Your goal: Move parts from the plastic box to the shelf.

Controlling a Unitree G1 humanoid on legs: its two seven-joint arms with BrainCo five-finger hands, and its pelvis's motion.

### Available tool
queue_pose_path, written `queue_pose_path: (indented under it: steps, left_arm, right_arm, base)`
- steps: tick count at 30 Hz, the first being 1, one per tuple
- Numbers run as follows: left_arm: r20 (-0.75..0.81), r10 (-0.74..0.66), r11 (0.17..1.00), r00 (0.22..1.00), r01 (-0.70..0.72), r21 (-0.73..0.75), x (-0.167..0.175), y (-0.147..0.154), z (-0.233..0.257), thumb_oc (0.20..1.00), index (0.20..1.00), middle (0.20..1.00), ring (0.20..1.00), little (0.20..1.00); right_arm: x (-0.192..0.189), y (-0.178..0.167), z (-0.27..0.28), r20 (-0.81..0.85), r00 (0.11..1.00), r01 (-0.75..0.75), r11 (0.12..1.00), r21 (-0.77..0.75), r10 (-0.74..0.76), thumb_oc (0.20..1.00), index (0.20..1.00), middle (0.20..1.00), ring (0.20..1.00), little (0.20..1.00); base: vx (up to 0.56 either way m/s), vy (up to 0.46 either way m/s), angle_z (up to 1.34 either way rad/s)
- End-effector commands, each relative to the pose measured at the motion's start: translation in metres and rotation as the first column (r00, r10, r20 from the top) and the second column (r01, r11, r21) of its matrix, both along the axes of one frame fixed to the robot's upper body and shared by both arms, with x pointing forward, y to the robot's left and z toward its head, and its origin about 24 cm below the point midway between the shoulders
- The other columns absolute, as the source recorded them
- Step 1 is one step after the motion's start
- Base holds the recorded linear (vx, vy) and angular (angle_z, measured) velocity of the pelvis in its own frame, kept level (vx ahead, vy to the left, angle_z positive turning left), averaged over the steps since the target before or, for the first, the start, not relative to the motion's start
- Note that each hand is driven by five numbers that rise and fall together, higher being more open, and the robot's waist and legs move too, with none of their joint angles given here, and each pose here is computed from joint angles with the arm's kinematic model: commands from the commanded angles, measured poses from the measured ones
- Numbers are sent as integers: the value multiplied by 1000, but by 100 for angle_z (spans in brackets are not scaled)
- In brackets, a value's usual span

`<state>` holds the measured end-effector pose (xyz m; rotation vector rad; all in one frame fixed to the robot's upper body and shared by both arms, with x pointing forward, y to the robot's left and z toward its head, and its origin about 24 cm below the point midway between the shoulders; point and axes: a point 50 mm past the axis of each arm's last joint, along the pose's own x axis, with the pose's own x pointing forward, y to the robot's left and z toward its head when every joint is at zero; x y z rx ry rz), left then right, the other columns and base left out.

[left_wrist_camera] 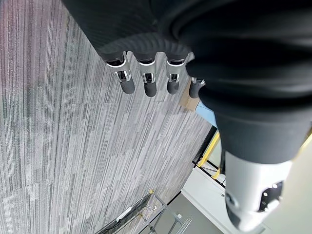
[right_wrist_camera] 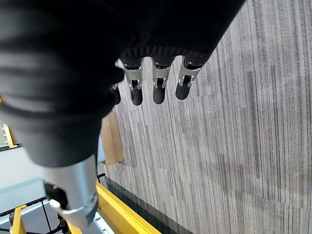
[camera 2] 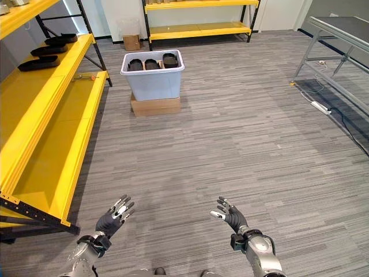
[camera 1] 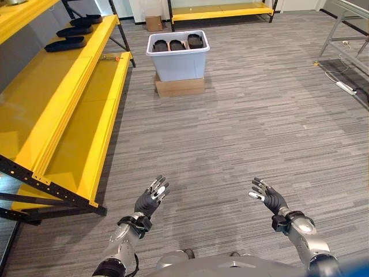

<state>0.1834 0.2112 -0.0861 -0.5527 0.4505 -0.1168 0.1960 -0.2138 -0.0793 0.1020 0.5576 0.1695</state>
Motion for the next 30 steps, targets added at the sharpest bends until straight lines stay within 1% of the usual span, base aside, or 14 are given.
queue_pose_path:
  steps: [1,6,11,12,13,14,16,18,21,22,25,27,30]
  left_arm:
    - [44,-40,999,998,39,38,14,3,9,1000,1000,1000,1000,1000]
    - [-6,3,1000,1000,-3,-1,11,3,3,1000,1000,1000,1000,1000]
    - [-20,-9,1000,1000,9,30,8,4,0,1000,1000,1000,1000,1000]
    - [-24,-19,998,1000,20,57,8,4,-1,1000,1000,1000,1000,1000]
    - [-29,-42,991,999,46,129,9,7,0,1000,1000,1000,1000,1000]
    - [-36,-55,985,998,60,161,10,8,0,1000,1000,1000,1000,1000]
    - [-45,-67,975,997,75,209,11,9,0,1000,1000,1000,1000,1000]
    - [-68,-58,975,996,71,211,9,11,-3,1000,1000,1000,1000,1000]
    - [-117,-74,982,990,93,163,5,11,-8,1000,1000,1000,1000,1000]
    - [-139,-88,985,986,107,137,2,10,-10,1000,1000,1000,1000,1000]
    - [-161,-85,988,983,104,115,1,9,-12,1000,1000,1000,1000,1000]
    - [-66,-4,994,998,-4,-110,7,4,-5,1000,1000,1000,1000,1000]
    - [-51,17,993,999,-23,-119,6,5,-4,1000,1000,1000,1000,1000]
  right_arm:
    - [16,4,13,84,996,-31,999,-20,33,1000,1000,1000,1000,1000]
    - [15,5,12,79,996,-43,999,-25,45,1000,1000,1000,1000,1000]
    - [14,4,10,59,998,-32,999,-31,33,1000,1000,1000,1000,1000]
    - [13,3,9,55,998,-28,999,-23,29,1000,1000,1000,1000,1000]
    - [10,6,6,23,1000,-2,998,57,0,1000,1000,1000,1000,1000]
    - [9,6,4,-1,1000,20,995,95,-20,1000,1000,1000,1000,1000]
    - [7,3,0,-36,996,86,990,109,-82,1000,1000,1000,1000,1000]
    - [6,-2,-3,-44,994,104,989,106,-99,1000,1000,1000,1000,1000]
    - [3,-5,-6,-66,993,109,989,104,-102,1000,1000,1000,1000,1000]
    - [2,-5,-8,-85,990,126,984,129,-115,1000,1000,1000,1000,1000]
    - [3,-5,-10,-92,990,121,985,124,-110,1000,1000,1000,1000,1000]
    - [4,-3,-10,-85,990,124,984,129,-113,1000,1000,1000,1000,1000]
    - [3,-4,-11,-95,985,154,980,127,-143,1000,1000,1000,1000,1000]
  base:
    - [0,0,0]
    - [20,36,1]
    - [32,57,1]
    - [36,77,3]
    - [37,80,2]
    - [26,63,2]
    - [29,51,1]
    - [50,63,2]
    - [48,44,2]
    - [50,29,1]
    - [14,5,0]
    - [7,16,1]
    - [28,62,-1]
